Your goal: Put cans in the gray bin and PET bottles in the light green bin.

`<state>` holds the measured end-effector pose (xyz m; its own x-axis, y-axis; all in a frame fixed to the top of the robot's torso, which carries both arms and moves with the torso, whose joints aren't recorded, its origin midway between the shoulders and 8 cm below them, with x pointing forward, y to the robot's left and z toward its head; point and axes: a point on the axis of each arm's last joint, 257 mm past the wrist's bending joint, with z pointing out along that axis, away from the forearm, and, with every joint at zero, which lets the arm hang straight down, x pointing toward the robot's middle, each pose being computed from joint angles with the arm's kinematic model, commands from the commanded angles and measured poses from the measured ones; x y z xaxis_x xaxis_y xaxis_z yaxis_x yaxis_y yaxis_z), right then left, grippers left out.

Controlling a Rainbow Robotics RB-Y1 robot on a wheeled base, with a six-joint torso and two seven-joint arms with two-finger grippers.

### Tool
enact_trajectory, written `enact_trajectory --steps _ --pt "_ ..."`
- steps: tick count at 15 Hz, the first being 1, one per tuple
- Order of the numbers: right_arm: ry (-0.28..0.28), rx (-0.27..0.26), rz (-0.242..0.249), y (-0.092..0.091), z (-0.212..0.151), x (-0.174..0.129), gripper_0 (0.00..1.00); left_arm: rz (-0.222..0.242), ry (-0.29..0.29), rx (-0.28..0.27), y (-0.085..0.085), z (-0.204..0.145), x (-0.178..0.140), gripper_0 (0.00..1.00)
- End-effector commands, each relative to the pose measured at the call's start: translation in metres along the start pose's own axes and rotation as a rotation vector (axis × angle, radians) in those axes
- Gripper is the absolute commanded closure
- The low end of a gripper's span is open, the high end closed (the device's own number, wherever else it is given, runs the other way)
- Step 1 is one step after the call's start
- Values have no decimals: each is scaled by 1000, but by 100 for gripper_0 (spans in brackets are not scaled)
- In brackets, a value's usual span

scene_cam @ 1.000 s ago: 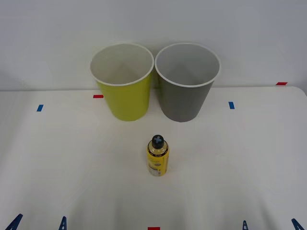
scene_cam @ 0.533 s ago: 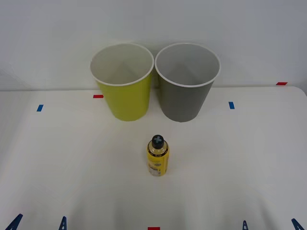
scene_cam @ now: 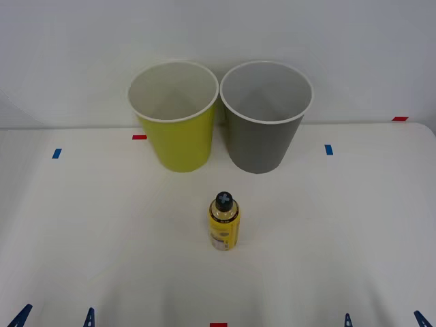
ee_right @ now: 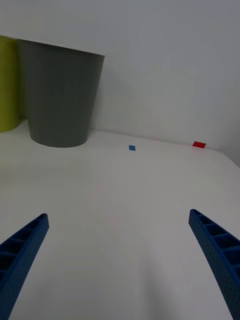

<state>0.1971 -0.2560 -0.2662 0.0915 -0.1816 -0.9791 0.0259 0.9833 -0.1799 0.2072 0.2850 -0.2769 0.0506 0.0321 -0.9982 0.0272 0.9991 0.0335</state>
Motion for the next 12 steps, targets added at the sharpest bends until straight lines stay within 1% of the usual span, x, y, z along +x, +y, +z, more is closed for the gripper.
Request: enact_trajectory --steps 1,5,6,7,8,9,10,12 --pt "0 0 0 0 0 0 3 0 0 0 0 0 0 0" --pt "0 0 0 0 0 0 3 0 0 0 0 0 0 0" --pt "0 0 0 0 0 0 3 -6 26 6 -3 0 13 0" --pt "0 0 0 0 0 0 2 4 6 20 -3 -1 10 0" --pt "0 0 0 0 0 0 3 8 -14 51 -5 1 6 0" --pt "0 0 0 0 0 0 3 16 -16 90 -10 3 5 0" --pt "0 0 0 0 0 0 3 25 -25 149 -18 8 3 0" --pt "0 0 0 0 0 0 3 16 -56 251 -36 28 -3 0"
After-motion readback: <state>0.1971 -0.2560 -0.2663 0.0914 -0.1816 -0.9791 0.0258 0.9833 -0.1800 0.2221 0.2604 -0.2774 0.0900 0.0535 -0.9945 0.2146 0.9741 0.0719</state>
